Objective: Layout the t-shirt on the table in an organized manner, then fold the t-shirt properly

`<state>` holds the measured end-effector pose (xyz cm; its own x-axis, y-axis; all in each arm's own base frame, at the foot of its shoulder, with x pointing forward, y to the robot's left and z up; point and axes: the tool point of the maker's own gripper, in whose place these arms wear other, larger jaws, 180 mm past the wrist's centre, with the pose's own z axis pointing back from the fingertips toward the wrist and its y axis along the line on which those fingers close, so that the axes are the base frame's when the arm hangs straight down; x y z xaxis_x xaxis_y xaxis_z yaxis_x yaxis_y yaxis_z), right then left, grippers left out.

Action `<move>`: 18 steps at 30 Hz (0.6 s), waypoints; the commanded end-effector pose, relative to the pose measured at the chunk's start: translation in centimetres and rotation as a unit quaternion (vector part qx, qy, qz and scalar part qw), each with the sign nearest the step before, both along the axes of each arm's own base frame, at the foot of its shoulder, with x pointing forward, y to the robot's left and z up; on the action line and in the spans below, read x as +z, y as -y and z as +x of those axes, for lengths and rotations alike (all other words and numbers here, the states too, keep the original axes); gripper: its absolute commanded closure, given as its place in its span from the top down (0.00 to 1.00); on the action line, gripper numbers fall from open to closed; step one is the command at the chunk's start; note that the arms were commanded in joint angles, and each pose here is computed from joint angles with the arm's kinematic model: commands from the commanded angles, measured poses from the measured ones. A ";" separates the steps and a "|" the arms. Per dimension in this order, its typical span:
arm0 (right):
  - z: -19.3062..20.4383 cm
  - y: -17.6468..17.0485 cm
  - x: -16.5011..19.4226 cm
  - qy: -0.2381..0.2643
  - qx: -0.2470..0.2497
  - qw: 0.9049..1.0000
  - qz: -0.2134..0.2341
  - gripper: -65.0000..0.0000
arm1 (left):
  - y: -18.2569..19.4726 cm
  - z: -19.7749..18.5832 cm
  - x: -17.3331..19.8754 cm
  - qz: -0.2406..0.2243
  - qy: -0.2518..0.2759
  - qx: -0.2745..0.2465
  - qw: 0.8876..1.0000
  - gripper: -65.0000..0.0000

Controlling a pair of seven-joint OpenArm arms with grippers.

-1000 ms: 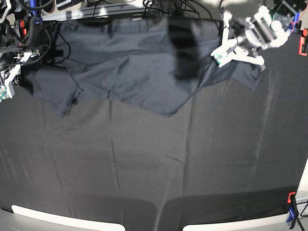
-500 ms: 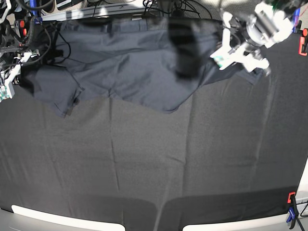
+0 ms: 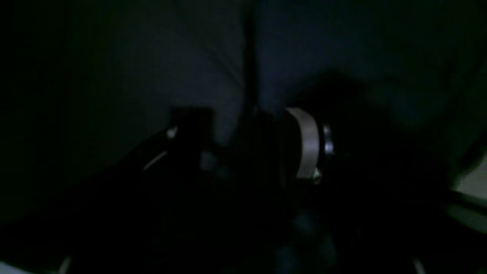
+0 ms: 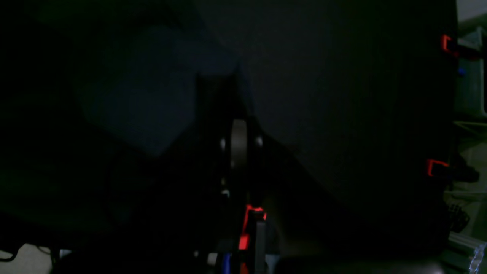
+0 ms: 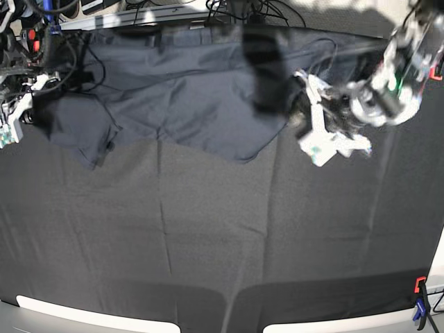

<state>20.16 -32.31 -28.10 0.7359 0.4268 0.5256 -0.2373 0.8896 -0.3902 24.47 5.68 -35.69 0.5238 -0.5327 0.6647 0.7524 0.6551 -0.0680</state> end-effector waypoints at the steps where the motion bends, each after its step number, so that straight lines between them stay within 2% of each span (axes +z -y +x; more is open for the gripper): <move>1: 0.5 0.0 0.9 0.013 0.016 1.000 -0.011 0.00 | 0.9 0.3 0.6 -0.027 -0.002 -0.012 1.000 0.48; 4: 0.5 0.0 0.9 0.013 0.016 1.000 -0.011 0.00 | 0.9 0.5 -1.5 -0.027 -0.039 -0.007 0.999 0.47; 6: 0.5 0.0 0.9 0.013 0.016 1.000 -0.011 0.00 | 0.4 0.7 -2.9 -0.021 -0.059 0.006 0.998 0.42; 8: 0.5 0.0 0.9 0.014 0.016 1.000 -0.011 0.00 | 0.0 0.8 -4.0 -0.020 -0.072 0.018 0.997 0.27; 10: 0.5 0.0 0.9 0.014 0.016 1.000 -0.011 0.00 | -0.7 0.9 -4.8 -0.007 -0.072 0.025 0.997 0.04; 11: 0.5 0.0 0.9 0.014 0.016 1.000 -0.010 0.00 | -1.0 1.1 -5.0 0.001 -0.070 0.026 0.997 0.00; 16: 0.5 0.0 0.9 0.014 0.016 1.000 -0.010 0.00 | -1.1 1.1 -4.4 0.011 -0.066 0.019 0.998 0.00; 18: 0.5 0.0 0.9 0.014 0.016 1.000 -0.010 0.00 | -0.8 0.9 -3.9 0.010 -0.067 0.013 0.998 0.14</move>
